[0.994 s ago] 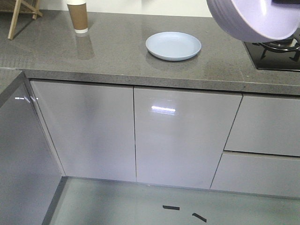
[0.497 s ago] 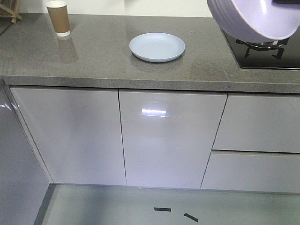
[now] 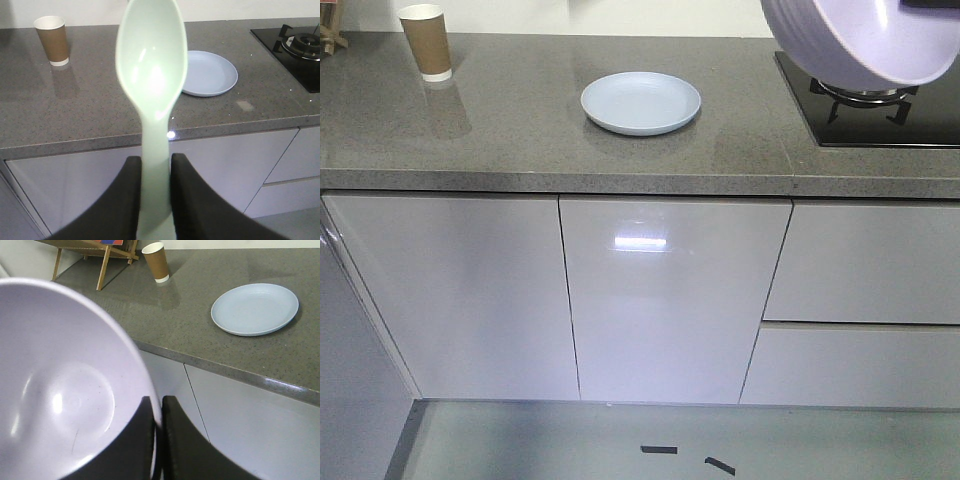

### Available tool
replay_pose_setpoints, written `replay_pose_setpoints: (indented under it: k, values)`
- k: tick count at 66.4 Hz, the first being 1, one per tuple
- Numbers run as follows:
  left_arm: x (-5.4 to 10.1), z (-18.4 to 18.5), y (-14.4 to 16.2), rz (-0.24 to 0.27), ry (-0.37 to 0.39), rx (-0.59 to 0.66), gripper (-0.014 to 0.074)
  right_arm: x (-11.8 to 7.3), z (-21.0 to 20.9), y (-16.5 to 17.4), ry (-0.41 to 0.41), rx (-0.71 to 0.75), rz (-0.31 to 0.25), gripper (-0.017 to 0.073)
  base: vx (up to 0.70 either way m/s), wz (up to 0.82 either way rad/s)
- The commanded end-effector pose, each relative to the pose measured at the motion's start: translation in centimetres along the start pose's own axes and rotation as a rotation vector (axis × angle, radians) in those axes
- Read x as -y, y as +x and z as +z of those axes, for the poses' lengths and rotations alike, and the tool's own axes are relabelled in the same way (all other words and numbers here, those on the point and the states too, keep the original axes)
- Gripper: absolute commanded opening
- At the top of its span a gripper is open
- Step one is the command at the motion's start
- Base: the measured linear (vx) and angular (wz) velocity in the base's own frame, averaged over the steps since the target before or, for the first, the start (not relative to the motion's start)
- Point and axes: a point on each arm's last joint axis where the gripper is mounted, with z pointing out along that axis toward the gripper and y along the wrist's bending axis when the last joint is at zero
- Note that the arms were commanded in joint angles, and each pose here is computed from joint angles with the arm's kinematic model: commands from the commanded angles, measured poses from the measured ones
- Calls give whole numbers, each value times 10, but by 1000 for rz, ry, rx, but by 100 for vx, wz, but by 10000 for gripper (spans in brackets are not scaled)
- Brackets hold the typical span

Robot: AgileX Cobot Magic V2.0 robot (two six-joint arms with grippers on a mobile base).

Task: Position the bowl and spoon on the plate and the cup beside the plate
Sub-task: 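Drive the base toward the counter with the pale blue plate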

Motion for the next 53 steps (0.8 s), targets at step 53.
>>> replay_pose_setpoints:
  k: [53]
  values:
    - [3,-14,-12,-6,21,109,-6,-13,-14,-12,-11,102,-26,-10,3,-6]
